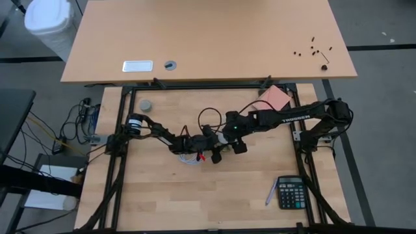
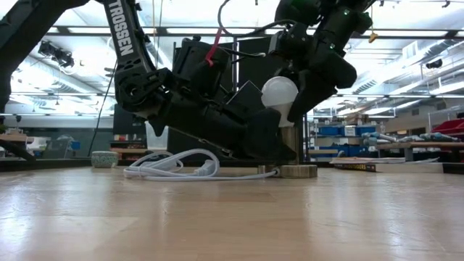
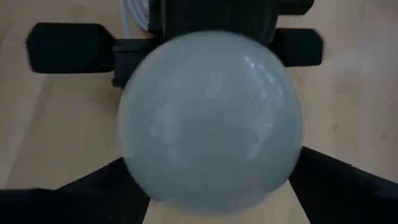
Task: Screw lightbulb
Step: Insert the lightbulb into the lamp
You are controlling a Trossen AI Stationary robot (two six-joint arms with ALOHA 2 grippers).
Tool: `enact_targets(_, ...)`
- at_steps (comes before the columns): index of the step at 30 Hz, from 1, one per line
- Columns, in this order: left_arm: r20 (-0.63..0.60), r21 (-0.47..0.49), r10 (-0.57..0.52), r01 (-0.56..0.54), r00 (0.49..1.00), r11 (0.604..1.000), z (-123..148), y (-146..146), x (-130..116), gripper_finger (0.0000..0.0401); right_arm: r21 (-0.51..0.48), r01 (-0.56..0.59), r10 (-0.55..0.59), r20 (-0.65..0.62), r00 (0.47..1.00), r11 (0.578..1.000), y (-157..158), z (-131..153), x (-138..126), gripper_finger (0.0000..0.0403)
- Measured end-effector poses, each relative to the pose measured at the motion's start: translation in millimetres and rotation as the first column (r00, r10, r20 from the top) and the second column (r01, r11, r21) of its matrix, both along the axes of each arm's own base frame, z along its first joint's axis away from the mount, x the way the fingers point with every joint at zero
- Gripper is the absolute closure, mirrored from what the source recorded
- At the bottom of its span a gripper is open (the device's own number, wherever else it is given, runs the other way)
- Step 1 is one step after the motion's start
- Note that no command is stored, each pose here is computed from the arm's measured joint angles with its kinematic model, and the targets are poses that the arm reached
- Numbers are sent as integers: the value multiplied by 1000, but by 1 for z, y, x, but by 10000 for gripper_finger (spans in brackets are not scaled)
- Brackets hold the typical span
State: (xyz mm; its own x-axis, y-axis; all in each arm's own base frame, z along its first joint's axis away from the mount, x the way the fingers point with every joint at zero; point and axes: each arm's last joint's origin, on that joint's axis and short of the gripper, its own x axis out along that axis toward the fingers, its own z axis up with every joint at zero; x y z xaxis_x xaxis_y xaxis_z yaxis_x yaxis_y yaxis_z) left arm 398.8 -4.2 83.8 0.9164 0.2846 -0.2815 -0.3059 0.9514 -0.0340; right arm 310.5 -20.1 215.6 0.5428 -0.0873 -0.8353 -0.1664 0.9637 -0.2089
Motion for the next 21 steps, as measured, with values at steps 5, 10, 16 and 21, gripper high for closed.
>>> enact_targets(5, 0, -2, 1, -1, 1000, 1000, 0, 0, 0, 210, -39, 36, -35, 28, 999, 999, 10, 2, 2, 59)
enact_targets(10, 0, -2, 1, -1, 1000, 1000, 0, 0, 0, 210, -15, 50, -49, 81, 996, 999, 16, 4, 6, 59)
enact_targets(16, -1, -3, -4, 4, 1000, 1000, 0, 0, 0, 210, 16, 58, -59, 105, 993, 998, 17, 6, 8, 59)
enact_targets(21, 2, -10, -2, 2, 1000, 1000, 0, 0, 0, 210, 19, 53, -55, 111, 992, 998, 18, 5, 9, 66)
